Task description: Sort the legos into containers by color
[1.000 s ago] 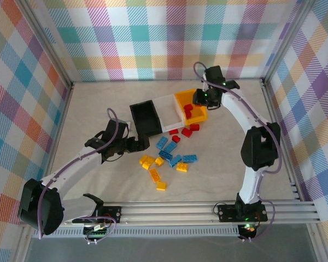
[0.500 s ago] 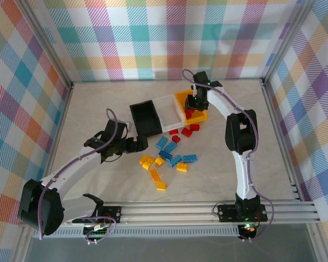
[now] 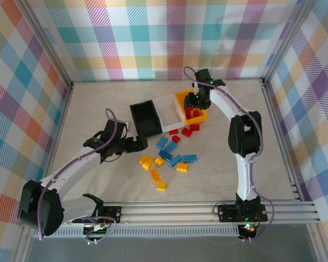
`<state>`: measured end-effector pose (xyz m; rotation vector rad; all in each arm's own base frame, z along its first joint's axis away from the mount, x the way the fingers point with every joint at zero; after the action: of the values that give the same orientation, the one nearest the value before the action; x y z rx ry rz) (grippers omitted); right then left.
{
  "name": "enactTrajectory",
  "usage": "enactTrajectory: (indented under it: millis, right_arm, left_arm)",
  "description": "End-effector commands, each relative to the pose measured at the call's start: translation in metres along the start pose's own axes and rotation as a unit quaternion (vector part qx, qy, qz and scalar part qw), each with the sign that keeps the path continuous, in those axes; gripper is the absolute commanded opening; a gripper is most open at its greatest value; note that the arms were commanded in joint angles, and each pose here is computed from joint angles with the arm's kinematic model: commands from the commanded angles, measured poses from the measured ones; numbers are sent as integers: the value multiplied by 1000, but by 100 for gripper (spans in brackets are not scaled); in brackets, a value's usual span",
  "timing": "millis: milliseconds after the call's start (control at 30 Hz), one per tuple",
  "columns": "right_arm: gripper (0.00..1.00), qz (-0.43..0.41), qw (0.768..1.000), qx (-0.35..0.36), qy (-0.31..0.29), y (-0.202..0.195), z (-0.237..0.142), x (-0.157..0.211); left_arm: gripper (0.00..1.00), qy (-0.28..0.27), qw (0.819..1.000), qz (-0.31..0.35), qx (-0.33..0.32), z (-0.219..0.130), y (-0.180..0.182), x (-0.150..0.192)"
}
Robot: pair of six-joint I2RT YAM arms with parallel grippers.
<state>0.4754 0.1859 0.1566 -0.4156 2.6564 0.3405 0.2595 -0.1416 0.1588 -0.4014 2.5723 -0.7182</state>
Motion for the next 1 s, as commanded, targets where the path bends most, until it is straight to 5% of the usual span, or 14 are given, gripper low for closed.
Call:
enactTrajectory:
  millis: [0, 233, 533, 967]
  right_arm:
    - [59, -29, 998, -14, -46, 22, -57, -3]
    - [65, -24, 999, -20, -33, 29, -83, 60]
    - [69, -33, 998, -23, 42, 47, -53, 148]
    - [70, -53, 992, -23, 115, 68, -15, 194]
  left_arm:
    - [96, -8, 1000, -6, 15, -12, -5, -3]
    - [97, -5, 999, -16, 41, -13, -10, 0]
    - [97, 23, 997, -10, 78, -1, -25, 12]
    - [97, 30, 998, -5, 60, 1, -21, 22]
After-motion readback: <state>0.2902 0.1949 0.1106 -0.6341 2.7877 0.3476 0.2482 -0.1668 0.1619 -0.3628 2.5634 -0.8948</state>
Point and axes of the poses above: each hand's point on the last joint's axis, 136 mm out from that joint toward the fingers, its own z axis out along the fingers, its own y axis along the line the jaws close on, x = y × z, the point moved 4 cm from there along -z, back along the fingers, and after that the axes turned 14 degrees about -z, right-handed, at the moved point
